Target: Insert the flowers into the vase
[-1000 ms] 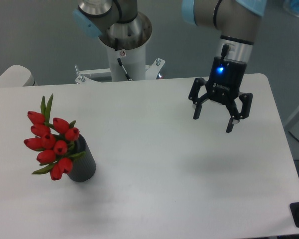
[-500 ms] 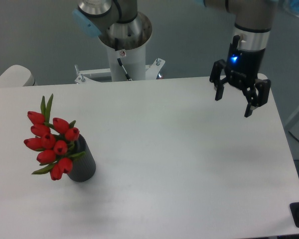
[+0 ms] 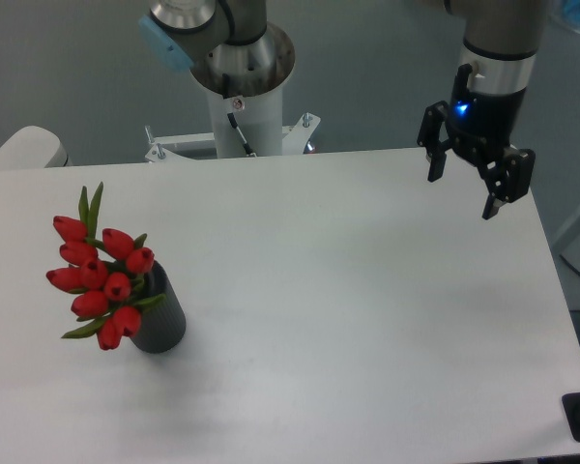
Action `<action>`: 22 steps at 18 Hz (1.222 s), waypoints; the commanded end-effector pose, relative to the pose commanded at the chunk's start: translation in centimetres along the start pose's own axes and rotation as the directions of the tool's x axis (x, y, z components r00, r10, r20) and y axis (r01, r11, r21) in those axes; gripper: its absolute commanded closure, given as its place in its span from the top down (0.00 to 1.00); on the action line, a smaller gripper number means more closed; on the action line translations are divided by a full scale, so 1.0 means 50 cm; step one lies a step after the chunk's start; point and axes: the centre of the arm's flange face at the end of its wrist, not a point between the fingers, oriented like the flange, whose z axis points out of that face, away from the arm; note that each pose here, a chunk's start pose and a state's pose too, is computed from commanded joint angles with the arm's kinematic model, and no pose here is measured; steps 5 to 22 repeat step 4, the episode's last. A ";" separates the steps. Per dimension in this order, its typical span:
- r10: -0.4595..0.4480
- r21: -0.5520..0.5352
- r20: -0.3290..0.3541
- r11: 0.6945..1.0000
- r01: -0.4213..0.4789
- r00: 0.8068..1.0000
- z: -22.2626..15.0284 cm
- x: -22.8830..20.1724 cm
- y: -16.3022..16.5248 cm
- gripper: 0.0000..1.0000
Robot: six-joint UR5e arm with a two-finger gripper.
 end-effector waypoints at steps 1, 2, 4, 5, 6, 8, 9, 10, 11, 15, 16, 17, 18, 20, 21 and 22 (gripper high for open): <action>0.000 0.000 0.001 1.000 0.000 1.000 -0.001 -0.003 0.000 1.00; 0.000 0.000 -0.001 1.000 0.000 1.000 -0.001 -0.004 0.000 1.00; 0.000 0.000 -0.002 1.000 0.000 1.000 -0.005 -0.005 0.000 1.00; 0.000 0.000 -0.002 1.000 0.000 1.000 -0.005 -0.005 0.000 1.00; 0.000 0.000 -0.002 1.000 0.000 1.000 -0.005 -0.005 0.000 1.00; 0.000 0.000 -0.002 1.000 0.000 1.000 -0.005 -0.005 0.000 1.00; 0.000 0.000 -0.002 1.000 0.000 1.000 -0.005 -0.005 0.000 1.00; 0.000 0.000 -0.002 1.000 0.000 1.000 -0.005 -0.005 0.000 1.00; 0.000 0.000 -0.002 1.000 0.000 1.000 -0.005 -0.005 0.000 1.00; 0.000 0.000 -0.002 1.000 0.000 1.000 -0.005 -0.005 0.000 1.00; 0.000 0.000 -0.002 1.000 0.000 1.000 -0.005 -0.005 0.000 1.00; 0.000 0.000 -0.002 1.000 0.000 1.000 -0.005 -0.005 0.000 1.00; 0.000 0.000 -0.002 1.000 0.000 1.000 -0.005 -0.005 0.000 1.00; 0.000 0.000 -0.002 1.000 0.000 1.000 -0.005 -0.005 0.000 1.00; 0.000 0.000 -0.002 1.000 0.000 1.000 -0.005 -0.005 0.000 1.00; 0.000 0.000 -0.002 1.000 0.000 1.000 -0.005 -0.005 0.000 1.00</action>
